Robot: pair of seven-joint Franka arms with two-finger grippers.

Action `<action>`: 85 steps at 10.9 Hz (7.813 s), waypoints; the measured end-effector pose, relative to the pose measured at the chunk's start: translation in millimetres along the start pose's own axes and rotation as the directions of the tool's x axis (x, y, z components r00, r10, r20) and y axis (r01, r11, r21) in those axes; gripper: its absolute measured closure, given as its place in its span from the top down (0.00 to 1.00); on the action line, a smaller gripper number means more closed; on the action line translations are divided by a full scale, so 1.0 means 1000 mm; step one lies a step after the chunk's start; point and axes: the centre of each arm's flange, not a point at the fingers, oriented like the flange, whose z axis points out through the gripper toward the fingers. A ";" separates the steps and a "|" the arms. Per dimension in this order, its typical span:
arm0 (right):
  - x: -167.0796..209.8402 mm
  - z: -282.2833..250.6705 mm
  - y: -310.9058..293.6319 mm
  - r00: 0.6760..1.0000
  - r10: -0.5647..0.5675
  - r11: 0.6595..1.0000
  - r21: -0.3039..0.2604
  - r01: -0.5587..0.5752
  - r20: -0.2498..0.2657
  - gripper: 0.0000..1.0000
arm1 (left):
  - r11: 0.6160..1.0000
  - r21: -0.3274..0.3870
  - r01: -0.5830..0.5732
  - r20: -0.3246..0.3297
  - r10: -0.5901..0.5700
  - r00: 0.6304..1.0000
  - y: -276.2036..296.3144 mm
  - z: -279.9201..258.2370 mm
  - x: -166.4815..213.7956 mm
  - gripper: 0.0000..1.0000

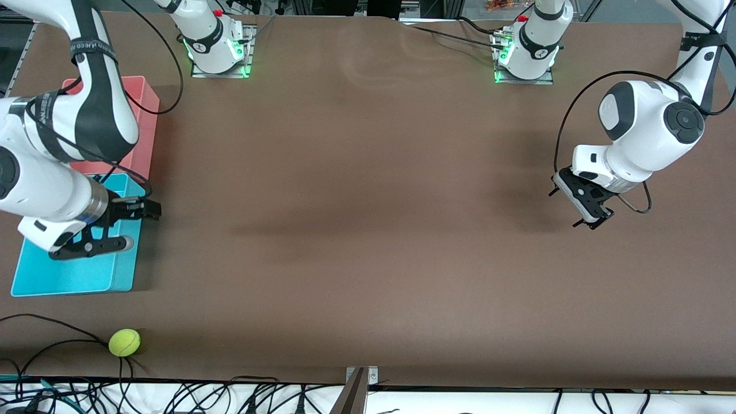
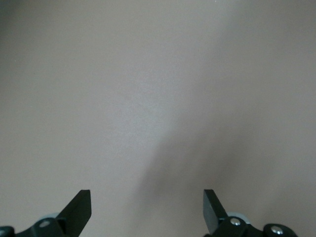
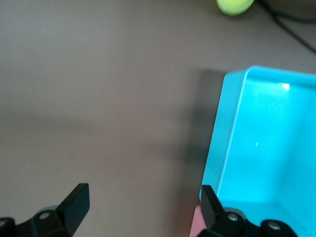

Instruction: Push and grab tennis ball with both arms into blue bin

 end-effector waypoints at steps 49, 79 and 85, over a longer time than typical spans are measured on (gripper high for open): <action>0.131 0.107 0.071 0.914 -0.263 0.948 -0.261 0.184 -0.309 0.62 | 0.626 0.115 0.771 0.155 -0.778 0.608 0.037 -0.322 -0.005 1.00; -0.088 0.095 0.194 0.996 -0.024 0.998 0.060 0.019 0.083 1.00 | 0.561 0.095 0.822 0.217 -0.818 0.533 0.033 -0.314 -0.021 1.00; -0.088 -0.036 0.176 0.999 0.037 0.991 0.126 -0.037 0.000 1.00 | 0.562 0.095 0.822 0.215 -0.817 0.535 0.032 -0.314 -0.020 1.00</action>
